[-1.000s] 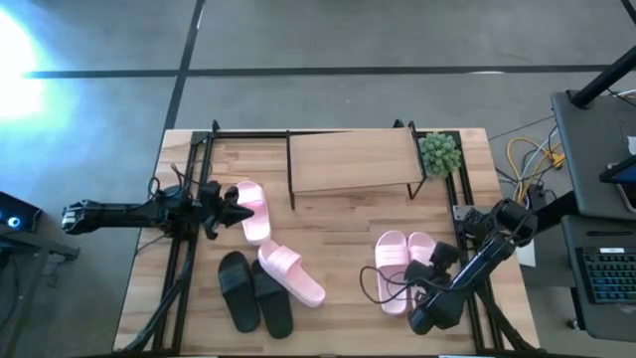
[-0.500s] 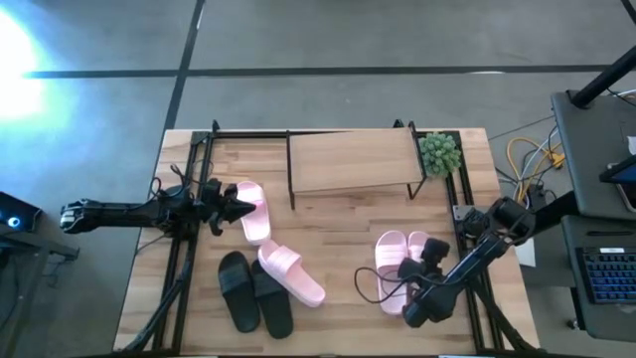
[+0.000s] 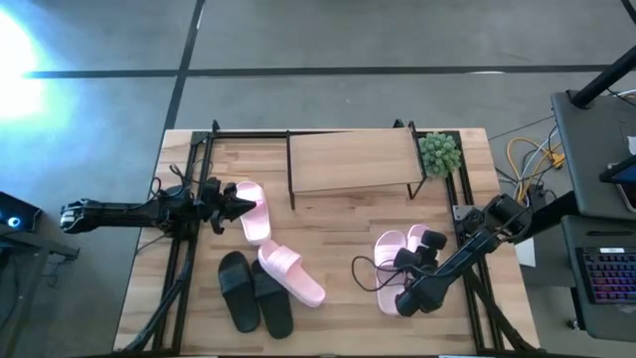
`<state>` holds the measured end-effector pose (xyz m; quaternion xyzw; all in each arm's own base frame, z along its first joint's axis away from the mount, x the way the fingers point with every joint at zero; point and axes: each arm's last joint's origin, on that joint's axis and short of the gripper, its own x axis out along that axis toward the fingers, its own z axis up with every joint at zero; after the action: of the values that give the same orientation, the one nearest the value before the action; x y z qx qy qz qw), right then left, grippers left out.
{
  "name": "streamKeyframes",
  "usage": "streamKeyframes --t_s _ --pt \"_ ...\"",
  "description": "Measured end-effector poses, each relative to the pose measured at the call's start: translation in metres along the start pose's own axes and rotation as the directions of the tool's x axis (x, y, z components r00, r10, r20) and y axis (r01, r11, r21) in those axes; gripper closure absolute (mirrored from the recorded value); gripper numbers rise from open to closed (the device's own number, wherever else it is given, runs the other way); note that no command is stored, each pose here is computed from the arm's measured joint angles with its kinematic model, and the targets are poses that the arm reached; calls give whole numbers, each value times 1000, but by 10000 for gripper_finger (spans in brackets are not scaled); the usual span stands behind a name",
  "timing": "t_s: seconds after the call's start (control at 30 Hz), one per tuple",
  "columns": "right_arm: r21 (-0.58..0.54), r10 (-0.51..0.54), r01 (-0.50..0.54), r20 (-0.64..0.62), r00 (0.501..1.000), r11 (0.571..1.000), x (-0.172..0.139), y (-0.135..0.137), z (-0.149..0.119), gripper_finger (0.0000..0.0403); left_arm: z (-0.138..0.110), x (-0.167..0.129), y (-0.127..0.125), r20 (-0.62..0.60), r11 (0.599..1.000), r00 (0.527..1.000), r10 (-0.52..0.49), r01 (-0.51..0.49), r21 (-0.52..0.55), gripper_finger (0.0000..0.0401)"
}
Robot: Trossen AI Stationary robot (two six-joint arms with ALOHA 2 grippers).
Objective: Pick and place slides into the shelf
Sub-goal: Put the pink slipper under the shelf
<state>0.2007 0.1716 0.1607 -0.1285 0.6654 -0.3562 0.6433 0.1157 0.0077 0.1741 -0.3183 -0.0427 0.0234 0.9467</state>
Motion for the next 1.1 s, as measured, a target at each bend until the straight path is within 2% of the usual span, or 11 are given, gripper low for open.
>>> streamKeyframes --t_s 0.13,0.27,0.47,0.63,0.77,0.83,1.0,1.1 --pt "8 -5 5 31 1000 1000 -27 -10 8 390 0 0 0 2 1000 1000 -2 2 0 399" --pt "2 113 -114 144 983 993 -61 -24 20 390 0 0 0 1 1000 1000 -2 2 0 399" --pt "-17 142 -143 294 945 990 -88 -49 43 390 0 0 0 0 1000 1000 -1 1 0 399" --pt "-21 44 -40 276 960 999 -64 -68 69 390 0 0 0 6 1000 1000 1 -1 3 399" --pt "-44 -18 27 182 983 999 -28 -87 84 390 0 0 0 9 1000 1000 10 -10 3 399" --pt "-63 -10 21 167 986 998 -12 -93 87 390 0 0 0 12 1000 1000 16 -17 3 399" --pt "-110 113 -92 201 973 990 19 -107 90 390 0 0 1 17 1000 1000 24 -24 4 399" --pt "-157 112 -82 191 975 984 36 -116 89 390 1 0 1 19 1000 1000 24 -24 4 399"
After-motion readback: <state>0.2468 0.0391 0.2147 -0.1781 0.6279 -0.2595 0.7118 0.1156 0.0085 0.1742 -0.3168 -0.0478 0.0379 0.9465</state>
